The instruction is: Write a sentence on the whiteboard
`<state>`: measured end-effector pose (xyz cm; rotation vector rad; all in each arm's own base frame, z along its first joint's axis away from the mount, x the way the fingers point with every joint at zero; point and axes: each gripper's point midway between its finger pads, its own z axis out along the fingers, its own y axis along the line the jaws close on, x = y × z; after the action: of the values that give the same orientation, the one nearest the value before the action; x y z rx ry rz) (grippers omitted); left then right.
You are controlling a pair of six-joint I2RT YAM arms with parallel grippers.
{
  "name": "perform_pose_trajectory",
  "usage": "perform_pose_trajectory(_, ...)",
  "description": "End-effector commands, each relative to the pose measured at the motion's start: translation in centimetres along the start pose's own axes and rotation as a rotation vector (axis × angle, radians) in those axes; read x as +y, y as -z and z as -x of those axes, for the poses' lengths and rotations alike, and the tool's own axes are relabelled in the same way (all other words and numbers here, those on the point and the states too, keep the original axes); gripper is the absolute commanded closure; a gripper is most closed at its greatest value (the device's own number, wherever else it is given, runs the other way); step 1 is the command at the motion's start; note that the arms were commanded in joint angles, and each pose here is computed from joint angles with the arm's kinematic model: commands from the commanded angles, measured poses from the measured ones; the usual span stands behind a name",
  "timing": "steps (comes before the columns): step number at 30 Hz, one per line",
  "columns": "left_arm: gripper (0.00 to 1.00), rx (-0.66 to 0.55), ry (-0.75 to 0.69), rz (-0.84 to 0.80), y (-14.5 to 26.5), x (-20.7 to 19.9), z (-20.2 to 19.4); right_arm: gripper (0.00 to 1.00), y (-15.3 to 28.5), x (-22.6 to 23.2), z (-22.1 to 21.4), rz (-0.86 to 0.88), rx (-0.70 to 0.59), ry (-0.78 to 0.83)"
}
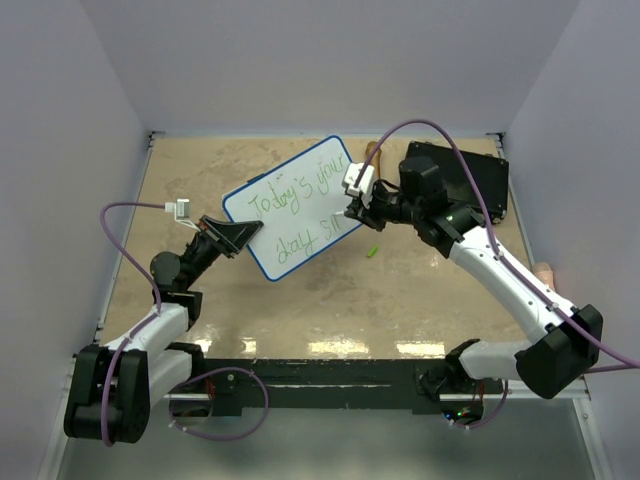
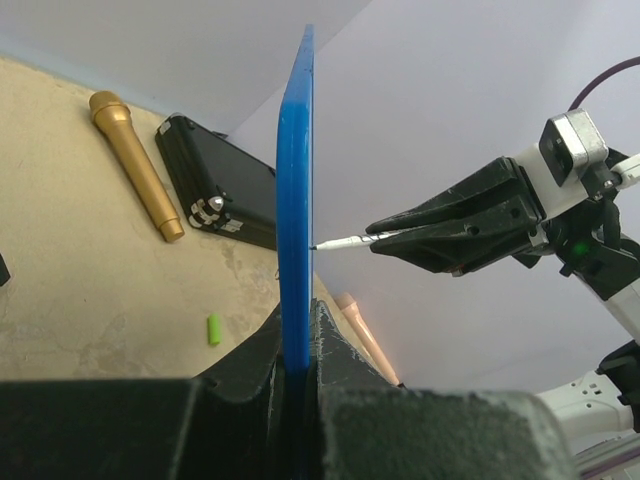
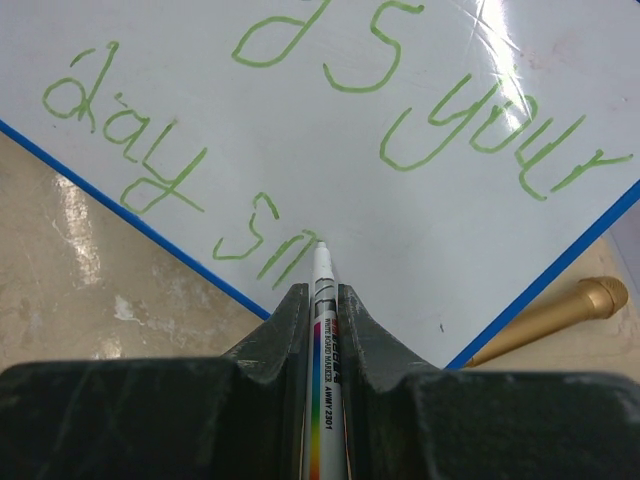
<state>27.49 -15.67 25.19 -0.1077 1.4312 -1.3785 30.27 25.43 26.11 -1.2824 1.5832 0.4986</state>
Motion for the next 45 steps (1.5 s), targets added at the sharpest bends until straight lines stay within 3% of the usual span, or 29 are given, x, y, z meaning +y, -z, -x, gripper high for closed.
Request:
perform_pose_trajectory(1, 1.00, -0.077, -0.077, -0.131, -0.4, -3.8, 2.3, 1.00, 0.7, -2.3, 2.0, -0.085, -0.041, 0.012)
perform_pose_trajectory(19, 1.00, -0.078, -0.079, -0.133, -0.5, -3.8, 2.4, 1.00, 1.7, 1.1, -3.0, 0.054, 0.096, 0.029)
perform_pose_trajectory(26, 1.00, -0.077, -0.081, -0.136, -0.5, -3.9, 2.4, 1.00, 2.0, 0.2, -1.0, 0.020, 0.047, 0.034)
perform_pose_trajectory(34, 1.00, -0.076, -0.082, -0.129, -0.5, -3.7, 2.3, 1.00, 4.1, -2.6, 4.2, -0.071, -0.122, 0.037)
perform_pose_trajectory(45, 1.00, -0.074, -0.079, -0.130, -0.4, -3.7, 2.3, 1.00, 2.3, -3.9, 3.3, -0.093, -0.105, 0.001)
